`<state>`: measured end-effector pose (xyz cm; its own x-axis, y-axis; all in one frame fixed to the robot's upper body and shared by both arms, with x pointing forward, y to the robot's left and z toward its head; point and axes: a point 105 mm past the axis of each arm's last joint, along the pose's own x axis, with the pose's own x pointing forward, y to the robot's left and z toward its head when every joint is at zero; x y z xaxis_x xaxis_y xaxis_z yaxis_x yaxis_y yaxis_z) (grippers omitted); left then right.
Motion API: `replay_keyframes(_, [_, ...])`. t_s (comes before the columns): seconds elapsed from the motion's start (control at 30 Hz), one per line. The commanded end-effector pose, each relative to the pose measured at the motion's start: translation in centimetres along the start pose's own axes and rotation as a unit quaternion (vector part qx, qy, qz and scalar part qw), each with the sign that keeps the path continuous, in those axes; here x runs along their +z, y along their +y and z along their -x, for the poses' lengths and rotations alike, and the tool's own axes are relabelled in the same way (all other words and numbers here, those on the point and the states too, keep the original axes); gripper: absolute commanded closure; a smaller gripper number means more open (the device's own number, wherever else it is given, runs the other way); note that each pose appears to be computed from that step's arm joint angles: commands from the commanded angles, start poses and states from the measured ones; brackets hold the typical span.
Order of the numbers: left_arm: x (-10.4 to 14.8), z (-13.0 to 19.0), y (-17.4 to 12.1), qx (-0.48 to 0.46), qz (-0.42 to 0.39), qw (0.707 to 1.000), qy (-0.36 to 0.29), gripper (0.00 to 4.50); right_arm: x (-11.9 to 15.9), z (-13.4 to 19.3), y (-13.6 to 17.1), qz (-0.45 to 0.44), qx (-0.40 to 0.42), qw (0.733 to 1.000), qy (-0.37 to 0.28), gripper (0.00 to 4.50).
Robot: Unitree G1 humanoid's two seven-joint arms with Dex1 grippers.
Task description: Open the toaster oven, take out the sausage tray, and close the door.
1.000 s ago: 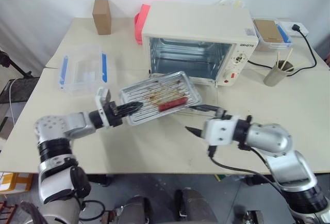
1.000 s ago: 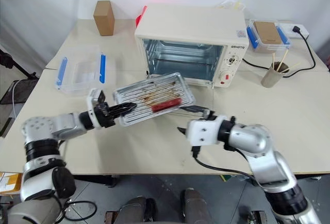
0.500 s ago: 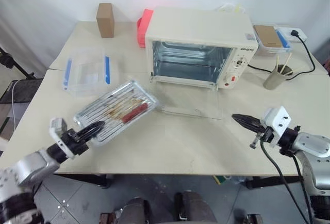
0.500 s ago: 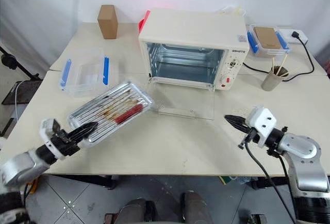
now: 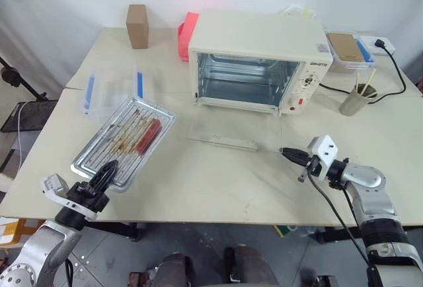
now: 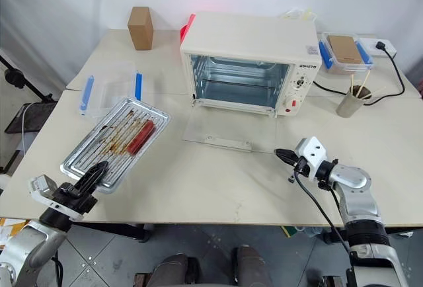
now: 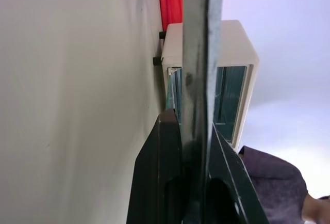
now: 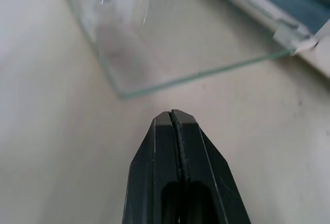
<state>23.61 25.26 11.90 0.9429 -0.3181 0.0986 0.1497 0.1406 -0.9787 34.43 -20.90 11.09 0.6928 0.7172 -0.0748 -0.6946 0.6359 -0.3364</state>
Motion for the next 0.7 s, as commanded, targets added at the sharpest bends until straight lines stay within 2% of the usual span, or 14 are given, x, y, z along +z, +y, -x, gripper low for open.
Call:
replay_keyframes(0.03, [-0.3, 0.1, -1.1, -0.021, -0.009, 1.0, 0.011, 4.5, 4.0, 0.9, -1.9, 0.007, -0.03, 0.995, -0.098, 4.47])
replay_keyframes(0.23, [-1.3, -0.3, -1.3, -0.028, -0.016, 0.998, 0.053, 4.5, 10.8, 3.3, -4.5, -0.082, -0.085, 0.961, -0.248, 4.47])
replay_keyframes(0.33, [-2.0, -0.6, -1.3, -0.032, -0.016, 0.996, 0.083, 4.5, 12.2, 3.9, -4.4, -0.117, -0.07, 0.954, -0.268, 4.47])
replay_keyframes(0.43, [-3.0, -1.1, -1.3, -0.031, -0.019, 0.991, 0.13, 4.5, 12.7, 4.4, -3.8, -0.117, -0.043, 0.96, -0.25, 4.47])
replay_keyframes(0.53, [-4.4, -1.9, -1.2, -0.029, -0.023, 0.98, 0.197, 4.5, 11.6, 5.2, -2.0, -0.095, -0.001, 0.977, -0.191, 3.98])
replay_keyframes(0.7, [-6.1, -4.1, -1.3, -0.031, -0.016, 0.961, 0.273, 4.5, 8.6, 7.3, 2.4, -0.025, 0.082, 0.992, -0.09, 2.39])
